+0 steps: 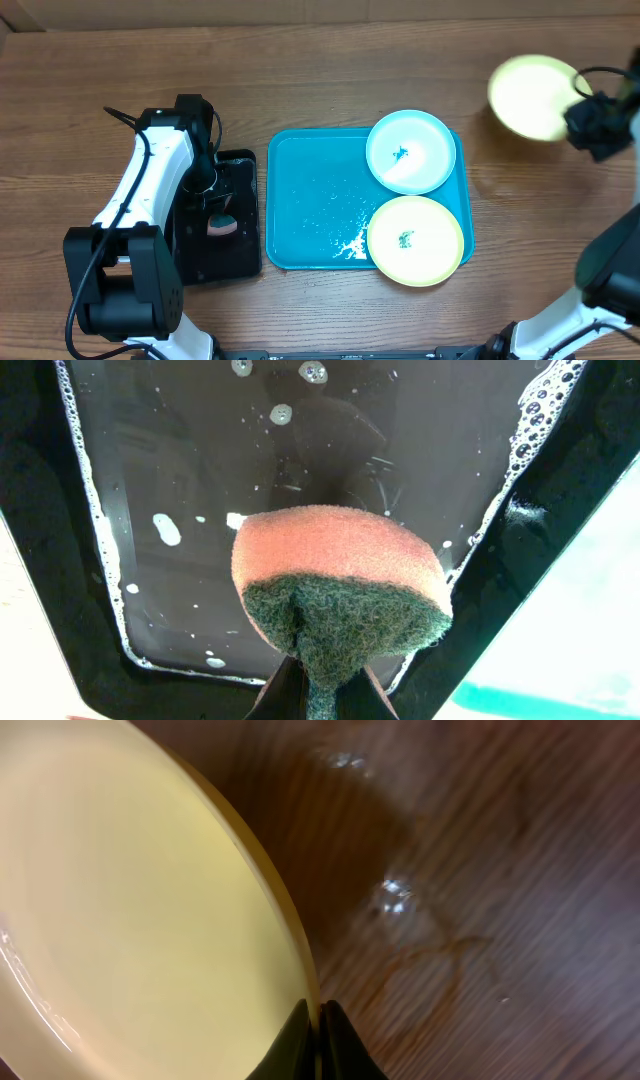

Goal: Clean dirty plates on tray and stack at the side
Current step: 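Carry the yellow plate with the right gripper to the table's right side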

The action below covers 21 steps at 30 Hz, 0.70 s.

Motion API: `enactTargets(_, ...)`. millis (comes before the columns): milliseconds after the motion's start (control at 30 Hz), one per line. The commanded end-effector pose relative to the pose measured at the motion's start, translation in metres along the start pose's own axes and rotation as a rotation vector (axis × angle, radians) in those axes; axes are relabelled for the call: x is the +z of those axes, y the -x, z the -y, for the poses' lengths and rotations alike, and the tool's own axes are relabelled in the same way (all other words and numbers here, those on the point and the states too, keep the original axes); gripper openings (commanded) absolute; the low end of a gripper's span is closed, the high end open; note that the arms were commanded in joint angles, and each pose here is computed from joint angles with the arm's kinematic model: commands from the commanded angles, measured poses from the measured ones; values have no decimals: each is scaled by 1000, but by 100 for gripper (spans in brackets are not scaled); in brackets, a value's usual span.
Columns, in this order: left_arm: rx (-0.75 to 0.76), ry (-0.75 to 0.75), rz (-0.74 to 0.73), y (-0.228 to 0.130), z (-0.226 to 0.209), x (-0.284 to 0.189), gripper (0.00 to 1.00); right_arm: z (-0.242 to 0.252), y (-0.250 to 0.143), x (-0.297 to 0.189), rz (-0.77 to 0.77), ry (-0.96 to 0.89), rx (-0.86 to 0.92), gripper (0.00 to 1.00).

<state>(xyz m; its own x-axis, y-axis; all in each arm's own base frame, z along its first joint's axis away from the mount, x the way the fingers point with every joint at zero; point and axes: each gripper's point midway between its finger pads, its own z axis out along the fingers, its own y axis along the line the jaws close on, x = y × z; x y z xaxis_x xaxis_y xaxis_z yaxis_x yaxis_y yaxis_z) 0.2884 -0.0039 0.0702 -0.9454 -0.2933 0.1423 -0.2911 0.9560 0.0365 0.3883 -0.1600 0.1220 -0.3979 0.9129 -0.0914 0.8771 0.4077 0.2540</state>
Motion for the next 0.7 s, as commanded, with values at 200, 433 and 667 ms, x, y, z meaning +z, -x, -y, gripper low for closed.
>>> enactTargets(200, 20, -7, -18, -2, 1, 3, 4, 36, 20, 60, -93, -71, 21, 4)
enactTargets(433, 25, -5, -22, -3, 0, 3, 5, 38, 23, 66, -87, -80, 16, 47)
enactTargets(667, 36, -6, -19, -2, 1, 3, 4, 35, 17, 53, -103, -81, -51, 54)
